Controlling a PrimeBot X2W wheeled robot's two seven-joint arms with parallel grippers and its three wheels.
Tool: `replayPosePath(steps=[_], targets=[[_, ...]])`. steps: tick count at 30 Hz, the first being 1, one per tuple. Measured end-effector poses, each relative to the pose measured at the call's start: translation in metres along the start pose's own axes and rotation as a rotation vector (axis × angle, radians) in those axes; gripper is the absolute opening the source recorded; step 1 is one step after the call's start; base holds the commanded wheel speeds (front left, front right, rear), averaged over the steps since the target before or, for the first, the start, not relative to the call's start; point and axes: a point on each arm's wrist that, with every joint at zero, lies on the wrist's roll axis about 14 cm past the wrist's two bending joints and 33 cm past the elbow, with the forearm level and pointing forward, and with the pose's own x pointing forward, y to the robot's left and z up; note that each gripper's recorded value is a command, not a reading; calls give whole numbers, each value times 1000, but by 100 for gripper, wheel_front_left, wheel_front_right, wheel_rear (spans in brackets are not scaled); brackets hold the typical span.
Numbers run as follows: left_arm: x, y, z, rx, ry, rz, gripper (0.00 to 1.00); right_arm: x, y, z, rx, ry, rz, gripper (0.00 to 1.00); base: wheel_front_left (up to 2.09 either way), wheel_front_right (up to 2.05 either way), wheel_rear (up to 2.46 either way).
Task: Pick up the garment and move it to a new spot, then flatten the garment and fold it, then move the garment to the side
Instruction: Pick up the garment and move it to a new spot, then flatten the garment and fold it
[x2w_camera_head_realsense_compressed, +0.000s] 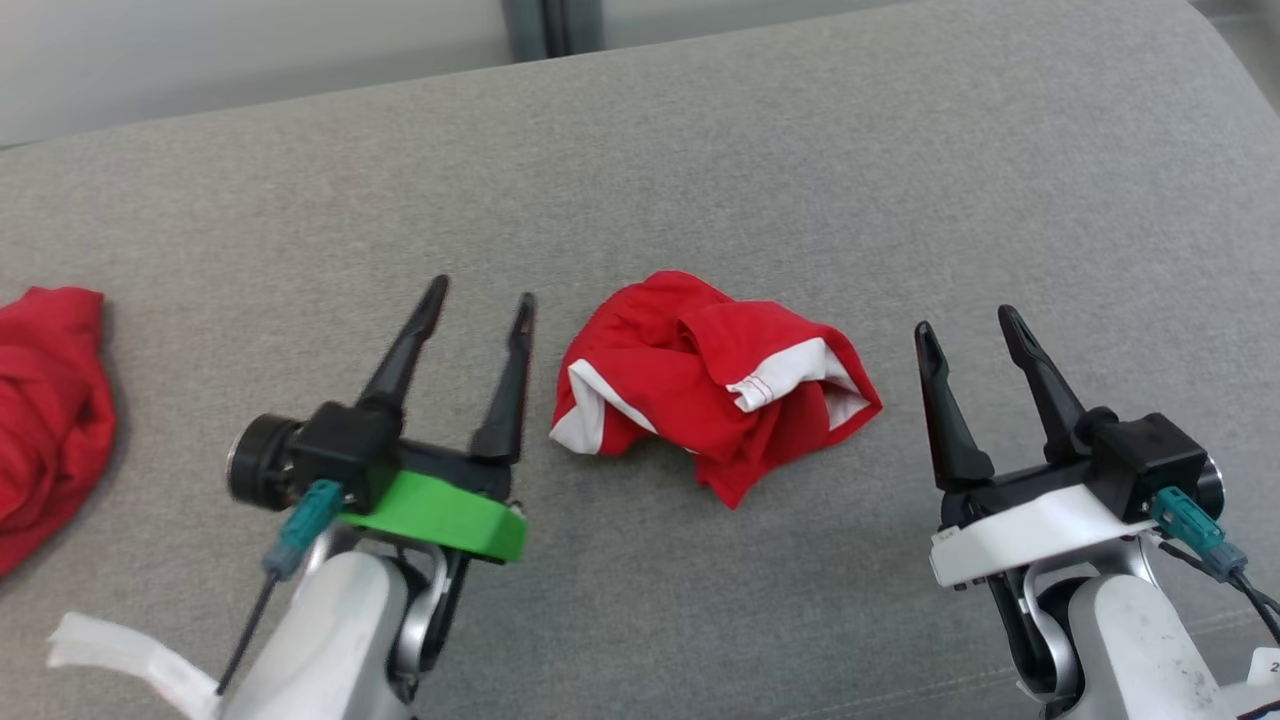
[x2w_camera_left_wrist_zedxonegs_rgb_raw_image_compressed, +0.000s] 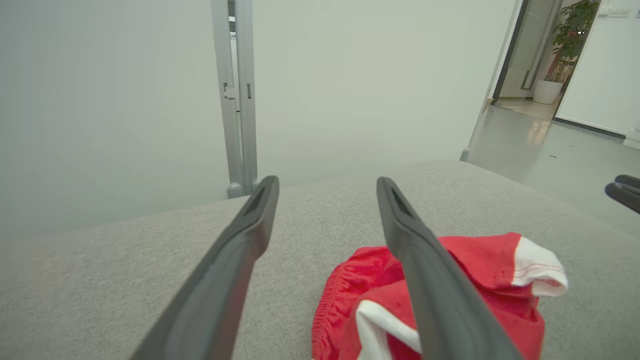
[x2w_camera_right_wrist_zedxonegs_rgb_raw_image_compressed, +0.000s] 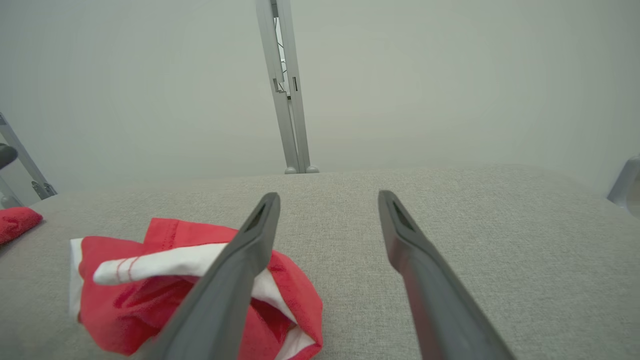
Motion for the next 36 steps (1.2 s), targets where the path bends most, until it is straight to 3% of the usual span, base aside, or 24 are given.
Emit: replayPosePath(steps=[7, 11, 26, 36], targets=[[-56, 86, 19, 58, -10, 292, 100, 2, 24, 4, 12, 0, 68, 100, 0, 0, 0], [-87, 108, 24, 88, -2, 371, 100, 0, 33, 6, 11, -1, 92, 100, 0, 0, 0], [-130, 101, 14, 94, 40, 405, 100, -30, 29, 13, 9, 14, 64, 100, 0, 0, 0], [-134, 97, 11, 83, 47, 407, 100, -37, 24, 17, 6, 16, 47, 100, 0, 0, 0]])
